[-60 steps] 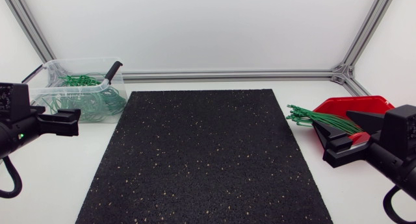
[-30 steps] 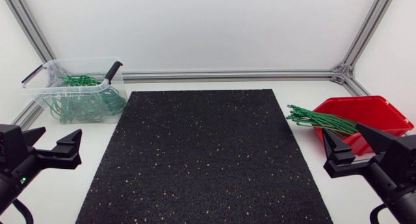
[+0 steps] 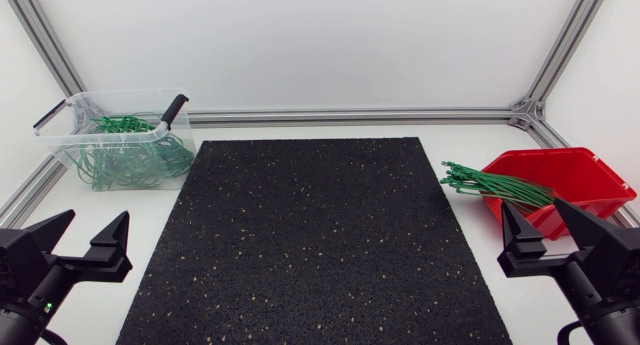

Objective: Take a green cable tie from the red box, thread the tail through the head to close it, then place it in the transparent bin on the left.

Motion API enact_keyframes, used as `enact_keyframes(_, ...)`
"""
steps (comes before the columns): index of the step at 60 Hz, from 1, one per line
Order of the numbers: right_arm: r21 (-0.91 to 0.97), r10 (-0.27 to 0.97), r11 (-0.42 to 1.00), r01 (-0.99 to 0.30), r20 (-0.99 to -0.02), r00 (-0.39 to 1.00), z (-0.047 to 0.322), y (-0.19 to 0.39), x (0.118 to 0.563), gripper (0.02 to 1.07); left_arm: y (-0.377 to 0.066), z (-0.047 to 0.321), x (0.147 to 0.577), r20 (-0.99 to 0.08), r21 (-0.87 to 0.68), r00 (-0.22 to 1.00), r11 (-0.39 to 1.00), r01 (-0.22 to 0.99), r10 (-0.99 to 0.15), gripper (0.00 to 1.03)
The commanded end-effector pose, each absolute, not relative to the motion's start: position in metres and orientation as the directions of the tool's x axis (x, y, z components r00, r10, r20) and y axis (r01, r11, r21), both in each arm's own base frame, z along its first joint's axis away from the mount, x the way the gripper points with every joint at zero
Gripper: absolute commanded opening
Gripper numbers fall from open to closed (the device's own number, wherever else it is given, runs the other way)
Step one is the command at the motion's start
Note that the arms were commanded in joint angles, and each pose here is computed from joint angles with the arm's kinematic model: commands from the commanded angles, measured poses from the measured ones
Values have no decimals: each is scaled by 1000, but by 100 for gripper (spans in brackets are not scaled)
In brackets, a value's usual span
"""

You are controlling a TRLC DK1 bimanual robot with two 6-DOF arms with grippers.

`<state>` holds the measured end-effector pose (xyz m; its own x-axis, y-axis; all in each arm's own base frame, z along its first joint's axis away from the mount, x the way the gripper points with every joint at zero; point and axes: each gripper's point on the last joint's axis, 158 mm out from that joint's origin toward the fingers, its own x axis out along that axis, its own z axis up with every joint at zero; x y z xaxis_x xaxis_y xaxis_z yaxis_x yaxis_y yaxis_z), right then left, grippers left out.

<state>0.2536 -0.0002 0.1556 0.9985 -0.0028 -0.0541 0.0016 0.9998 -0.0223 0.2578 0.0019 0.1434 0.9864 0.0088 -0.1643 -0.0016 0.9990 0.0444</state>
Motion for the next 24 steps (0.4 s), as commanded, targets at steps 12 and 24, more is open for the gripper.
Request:
enact_keyframes(12, -1, -10, 1000, 10, -57, 998, 149, -2, 254, 104, -3, 131, 255, -97, -1, 995, 1000, 14, -14, 100)
enact_keyframes(24, -1, -10, 1000, 10, -57, 998, 149, -2, 254, 104, -3, 131, 255, -97, -1, 995, 1000, 14, -14, 100)
